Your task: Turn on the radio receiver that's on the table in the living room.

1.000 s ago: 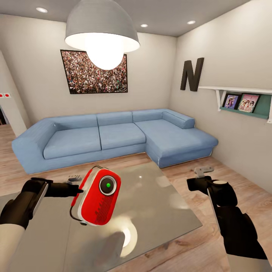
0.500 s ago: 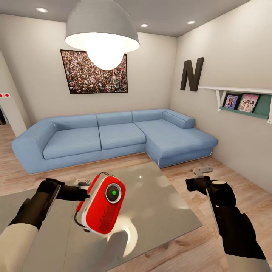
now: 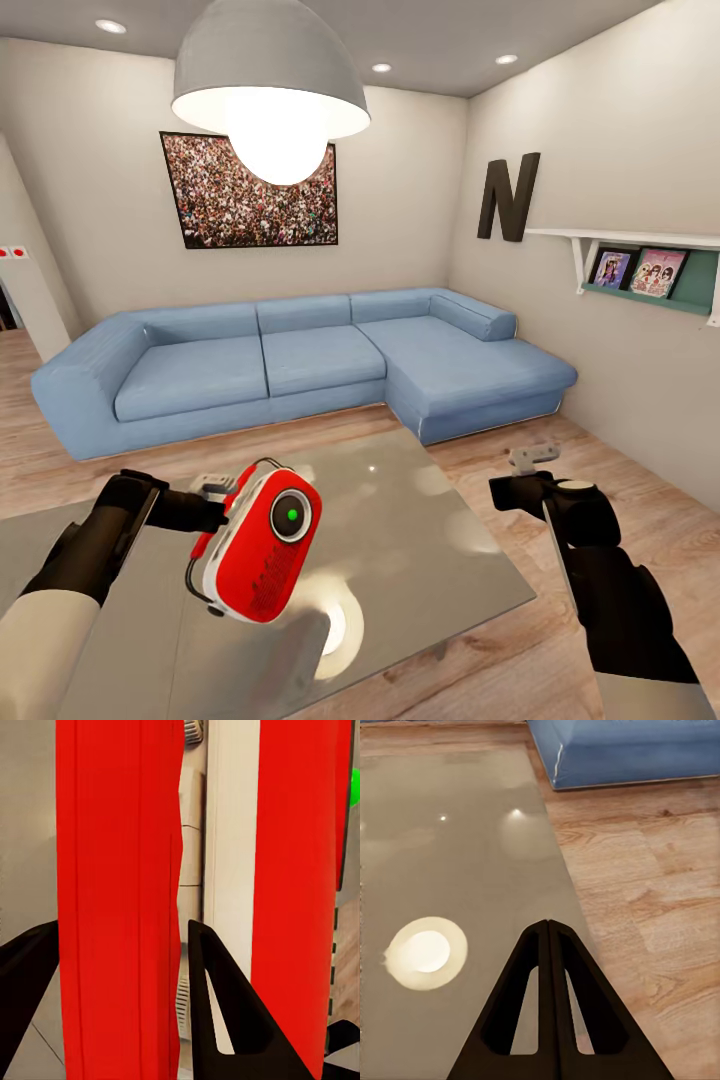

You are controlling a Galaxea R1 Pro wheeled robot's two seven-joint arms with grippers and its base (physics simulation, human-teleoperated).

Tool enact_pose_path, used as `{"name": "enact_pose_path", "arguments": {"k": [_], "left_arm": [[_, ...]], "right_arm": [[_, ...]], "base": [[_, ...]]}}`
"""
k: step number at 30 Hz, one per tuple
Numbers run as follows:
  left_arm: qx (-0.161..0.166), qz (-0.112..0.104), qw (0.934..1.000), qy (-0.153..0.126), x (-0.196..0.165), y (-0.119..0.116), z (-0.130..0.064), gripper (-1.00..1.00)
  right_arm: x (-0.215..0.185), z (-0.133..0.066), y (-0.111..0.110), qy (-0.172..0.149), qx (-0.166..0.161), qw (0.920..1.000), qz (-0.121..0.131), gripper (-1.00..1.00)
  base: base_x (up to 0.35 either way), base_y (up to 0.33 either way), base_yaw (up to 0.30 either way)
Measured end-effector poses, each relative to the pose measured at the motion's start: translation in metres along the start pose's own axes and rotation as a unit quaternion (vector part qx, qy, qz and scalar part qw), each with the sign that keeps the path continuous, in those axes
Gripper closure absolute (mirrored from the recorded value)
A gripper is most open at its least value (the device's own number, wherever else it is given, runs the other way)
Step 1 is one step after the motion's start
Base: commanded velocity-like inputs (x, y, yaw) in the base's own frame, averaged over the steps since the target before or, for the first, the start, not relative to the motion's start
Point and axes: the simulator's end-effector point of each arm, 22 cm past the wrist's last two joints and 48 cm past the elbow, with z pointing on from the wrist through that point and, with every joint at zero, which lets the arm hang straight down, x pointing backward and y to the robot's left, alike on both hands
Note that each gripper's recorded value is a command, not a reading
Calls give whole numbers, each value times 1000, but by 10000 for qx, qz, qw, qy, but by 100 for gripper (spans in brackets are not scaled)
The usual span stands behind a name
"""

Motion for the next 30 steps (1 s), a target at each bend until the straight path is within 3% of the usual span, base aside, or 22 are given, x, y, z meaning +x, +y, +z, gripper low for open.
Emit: {"name": "enact_pose_path", "arguments": {"k": [21, 30], "left_arm": [[-252, 7, 9997, 31, 4, 24, -11, 100], [-1024, 302, 9940, 244, 8, 56, -20, 100]], "right_arm": [[-5, -2, 4, -89, -79, 9999, 25, 100], [-4, -1, 5, -60, -91, 9999, 19, 100]], "base": [[0, 0, 0], [0, 0, 0]]}}
